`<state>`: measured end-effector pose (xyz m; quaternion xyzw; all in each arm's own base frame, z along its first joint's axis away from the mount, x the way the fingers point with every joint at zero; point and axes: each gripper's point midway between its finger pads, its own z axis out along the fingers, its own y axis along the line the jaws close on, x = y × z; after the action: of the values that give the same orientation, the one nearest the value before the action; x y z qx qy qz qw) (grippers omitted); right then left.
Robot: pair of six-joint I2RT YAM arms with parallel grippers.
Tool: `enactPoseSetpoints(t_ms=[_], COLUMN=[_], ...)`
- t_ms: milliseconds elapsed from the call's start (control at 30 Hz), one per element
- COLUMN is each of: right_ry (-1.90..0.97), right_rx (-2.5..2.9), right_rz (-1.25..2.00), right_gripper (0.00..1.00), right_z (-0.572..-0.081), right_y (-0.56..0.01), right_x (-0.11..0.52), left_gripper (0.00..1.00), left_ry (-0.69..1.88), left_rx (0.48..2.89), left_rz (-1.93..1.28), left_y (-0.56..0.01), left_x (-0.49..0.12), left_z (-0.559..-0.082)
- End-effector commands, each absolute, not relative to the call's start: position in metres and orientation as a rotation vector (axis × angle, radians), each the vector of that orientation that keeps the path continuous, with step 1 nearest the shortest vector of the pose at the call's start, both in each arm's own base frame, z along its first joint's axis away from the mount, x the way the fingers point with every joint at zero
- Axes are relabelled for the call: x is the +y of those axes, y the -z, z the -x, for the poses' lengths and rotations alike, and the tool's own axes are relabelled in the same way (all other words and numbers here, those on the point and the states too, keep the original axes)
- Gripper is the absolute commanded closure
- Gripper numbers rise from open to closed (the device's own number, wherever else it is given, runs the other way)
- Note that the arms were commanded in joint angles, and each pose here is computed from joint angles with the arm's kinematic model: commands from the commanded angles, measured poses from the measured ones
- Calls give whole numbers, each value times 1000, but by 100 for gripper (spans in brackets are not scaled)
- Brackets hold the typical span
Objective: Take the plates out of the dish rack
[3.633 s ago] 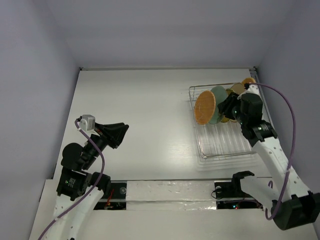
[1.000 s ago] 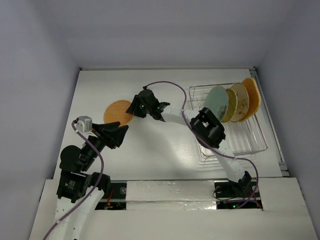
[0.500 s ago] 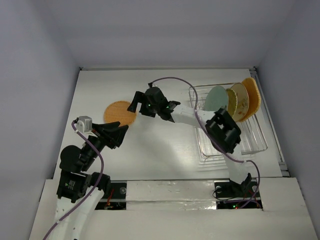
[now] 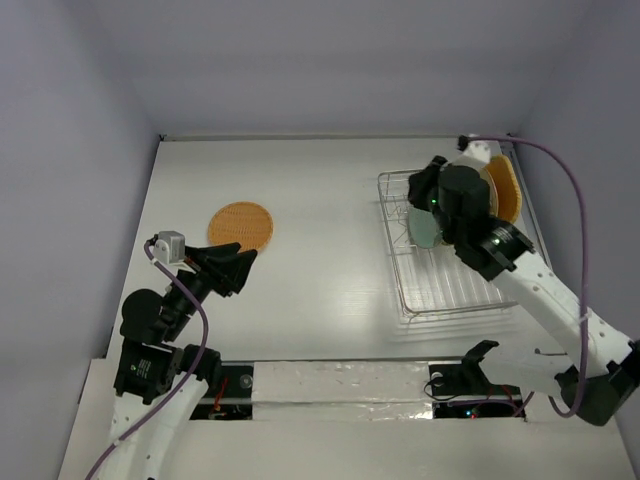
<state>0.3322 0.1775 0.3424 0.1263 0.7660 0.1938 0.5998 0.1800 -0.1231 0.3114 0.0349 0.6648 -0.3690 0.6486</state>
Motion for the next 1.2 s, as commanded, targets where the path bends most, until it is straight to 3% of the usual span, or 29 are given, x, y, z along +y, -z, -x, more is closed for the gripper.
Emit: enactPoseSetpoints(t_ms=[0,33,100,267,467,733,767,800,867,900,933,1000,1167], right_ry=[-24,0,85,125,185,240,252,263,270,266,263,264,285], right_rx=[1952,1962,1976,2055,2135,2174,2169,2166,2152,2139,2128,2116,2097], right_rz=[-329,-337,-377,-350,-344,-316,-318,-320,-325,-327,-330,-332,-307], right_gripper=[60,45,24,21,31,53,57,68,75,86,91,97,100], right_z=[-312,-310,-309,-326,-357,-387,-390,-391,-392,-392,-391,-389,-379], right_y=[-278,-275,-268,-246,-216,-201,-201,-202,-208,-212,-217,-224,-249], right_x=[92,82,58,47,37,37,36,34,33,33,32,30,24], left_gripper=[53,53,53,53,53,53,53,53,53,53,53,53,53], left_ry=[836,835,836,830,829,831,832,833,834,834,834,836,837], left_rx=[1499,1502,1510,1514,1514,1509,1509,1505,1505,1505,1505,1502,1498], left_rz=[-84,-85,-82,-75,-71,-79,-78,-79,-81,-81,-81,-84,-86], left_y=[-315,-314,-312,-311,-312,-312,-312,-313,-313,-313,-313,-314,-314], left_x=[-124,-124,-125,-124,-123,-124,-124,-124,-124,-124,-124,-125,-125], left_z=[-188,-188,-189,-191,-191,-190,-190,-189,-189,-189,-189,-188,-188])
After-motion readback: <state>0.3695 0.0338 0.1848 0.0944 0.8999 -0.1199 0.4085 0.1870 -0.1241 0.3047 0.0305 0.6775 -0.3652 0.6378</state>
